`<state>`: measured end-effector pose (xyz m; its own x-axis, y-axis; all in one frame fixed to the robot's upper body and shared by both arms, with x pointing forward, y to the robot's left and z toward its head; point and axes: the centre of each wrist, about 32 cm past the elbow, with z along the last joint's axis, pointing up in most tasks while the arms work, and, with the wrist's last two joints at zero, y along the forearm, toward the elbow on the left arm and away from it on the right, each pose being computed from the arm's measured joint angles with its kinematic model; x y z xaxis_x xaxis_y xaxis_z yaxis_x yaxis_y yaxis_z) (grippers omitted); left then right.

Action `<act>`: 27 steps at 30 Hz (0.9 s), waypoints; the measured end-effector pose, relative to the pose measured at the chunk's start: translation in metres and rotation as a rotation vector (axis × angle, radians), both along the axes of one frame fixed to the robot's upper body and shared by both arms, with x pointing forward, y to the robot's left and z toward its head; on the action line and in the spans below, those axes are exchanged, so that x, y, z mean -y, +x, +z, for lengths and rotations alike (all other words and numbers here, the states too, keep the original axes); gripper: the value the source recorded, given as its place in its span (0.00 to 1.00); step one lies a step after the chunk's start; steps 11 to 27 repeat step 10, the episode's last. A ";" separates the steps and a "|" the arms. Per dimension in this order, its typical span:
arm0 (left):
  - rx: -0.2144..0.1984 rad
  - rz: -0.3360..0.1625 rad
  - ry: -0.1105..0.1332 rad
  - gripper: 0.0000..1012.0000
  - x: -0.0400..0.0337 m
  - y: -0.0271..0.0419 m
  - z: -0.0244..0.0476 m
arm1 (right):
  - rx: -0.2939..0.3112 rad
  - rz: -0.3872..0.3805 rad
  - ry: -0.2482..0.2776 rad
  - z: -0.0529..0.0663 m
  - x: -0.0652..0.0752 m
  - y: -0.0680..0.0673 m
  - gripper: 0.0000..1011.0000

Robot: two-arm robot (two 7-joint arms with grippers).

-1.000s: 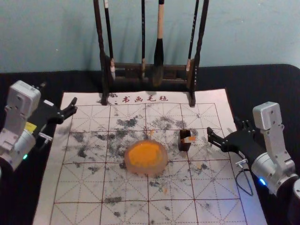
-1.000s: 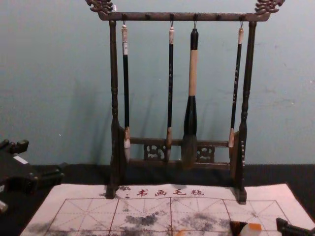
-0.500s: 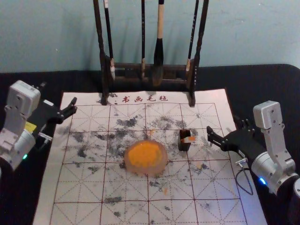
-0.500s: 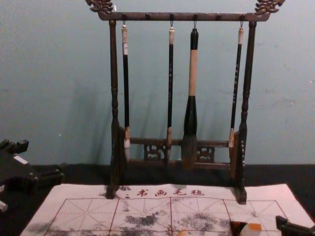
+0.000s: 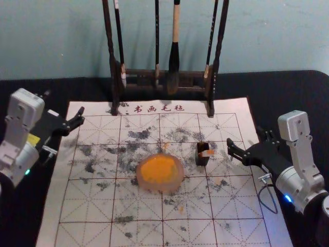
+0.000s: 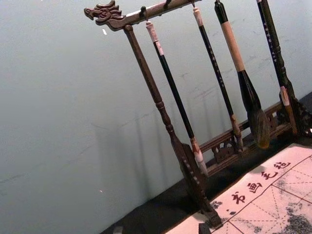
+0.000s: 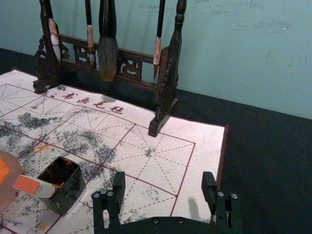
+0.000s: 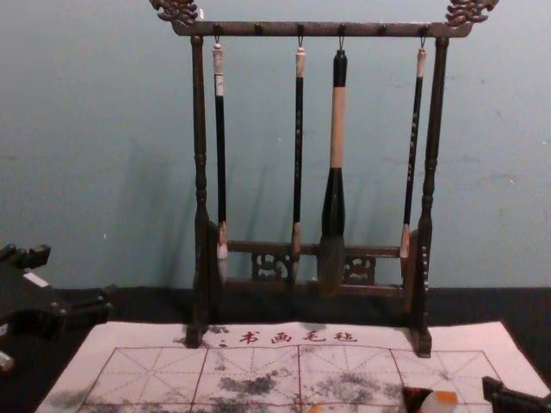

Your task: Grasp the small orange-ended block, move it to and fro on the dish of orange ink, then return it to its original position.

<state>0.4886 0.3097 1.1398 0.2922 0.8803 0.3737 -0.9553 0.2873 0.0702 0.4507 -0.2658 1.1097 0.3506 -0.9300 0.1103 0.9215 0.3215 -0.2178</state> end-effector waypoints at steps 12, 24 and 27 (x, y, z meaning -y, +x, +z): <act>0.000 0.000 0.000 0.99 0.0000 0.0000 0.0000 | 0.000 0.000 0.000 0.000 0.000 0.000 0.99; 0.000 0.000 0.000 0.99 0.0000 0.0000 0.0000 | 0.000 0.000 0.000 0.000 0.000 0.000 0.99; 0.000 0.000 0.000 0.99 0.0000 0.0000 0.0000 | 0.000 0.000 0.000 0.000 0.000 0.000 0.99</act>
